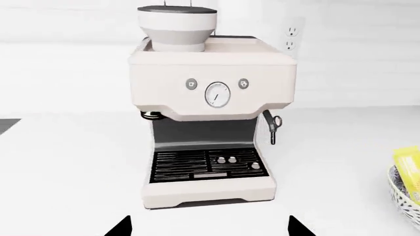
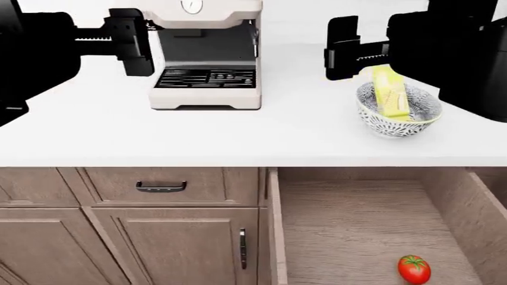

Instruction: Place the bar in the bowl and close the drawer.

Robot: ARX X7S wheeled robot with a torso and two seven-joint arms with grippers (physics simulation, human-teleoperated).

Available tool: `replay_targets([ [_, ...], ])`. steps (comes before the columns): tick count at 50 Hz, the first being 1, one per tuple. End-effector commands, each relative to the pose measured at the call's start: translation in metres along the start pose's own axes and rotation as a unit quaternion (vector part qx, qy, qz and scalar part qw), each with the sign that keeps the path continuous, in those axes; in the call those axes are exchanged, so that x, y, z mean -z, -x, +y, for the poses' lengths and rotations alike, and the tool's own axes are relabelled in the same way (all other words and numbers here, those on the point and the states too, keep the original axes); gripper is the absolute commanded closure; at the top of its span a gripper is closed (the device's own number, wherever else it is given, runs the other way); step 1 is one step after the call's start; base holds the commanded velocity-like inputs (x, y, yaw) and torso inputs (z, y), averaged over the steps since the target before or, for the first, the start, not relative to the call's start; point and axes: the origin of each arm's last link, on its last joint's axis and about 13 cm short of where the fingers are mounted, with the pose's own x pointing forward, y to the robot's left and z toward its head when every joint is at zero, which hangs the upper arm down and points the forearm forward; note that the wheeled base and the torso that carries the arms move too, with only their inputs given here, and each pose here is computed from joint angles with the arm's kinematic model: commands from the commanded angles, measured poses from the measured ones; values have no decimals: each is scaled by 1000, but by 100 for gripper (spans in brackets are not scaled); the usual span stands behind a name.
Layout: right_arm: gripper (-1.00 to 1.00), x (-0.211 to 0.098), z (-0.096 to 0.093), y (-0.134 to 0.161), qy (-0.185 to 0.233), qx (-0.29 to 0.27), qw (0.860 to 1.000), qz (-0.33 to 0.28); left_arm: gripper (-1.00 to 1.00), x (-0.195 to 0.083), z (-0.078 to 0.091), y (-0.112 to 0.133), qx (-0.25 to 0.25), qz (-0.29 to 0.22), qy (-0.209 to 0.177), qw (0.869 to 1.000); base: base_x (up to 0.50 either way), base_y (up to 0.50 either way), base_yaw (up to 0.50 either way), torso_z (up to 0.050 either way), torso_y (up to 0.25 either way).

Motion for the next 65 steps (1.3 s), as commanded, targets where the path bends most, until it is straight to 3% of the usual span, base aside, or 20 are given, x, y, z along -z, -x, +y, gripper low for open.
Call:
replay_targets([
  [1, -100, 2, -1, 3, 8, 13, 1000, 0, -100, 0, -1, 1, 3, 0, -2, 1000, 1, 500, 0, 0, 0],
  [29, -100, 1, 1, 10, 34, 35, 999, 12, -100, -1, -5, 1, 4, 0, -7, 1000, 12, 492, 0, 0, 0],
  [41, -100, 3, 0, 11, 30, 51, 998, 18, -100, 0, -6, 1, 3, 0, -10, 1000, 0, 4, 0, 0, 0],
  [65, -100, 7, -3, 13, 33, 64, 997, 32, -100, 0, -9, 0, 9, 5, -10, 1000, -204, 15, -500, 0, 0],
])
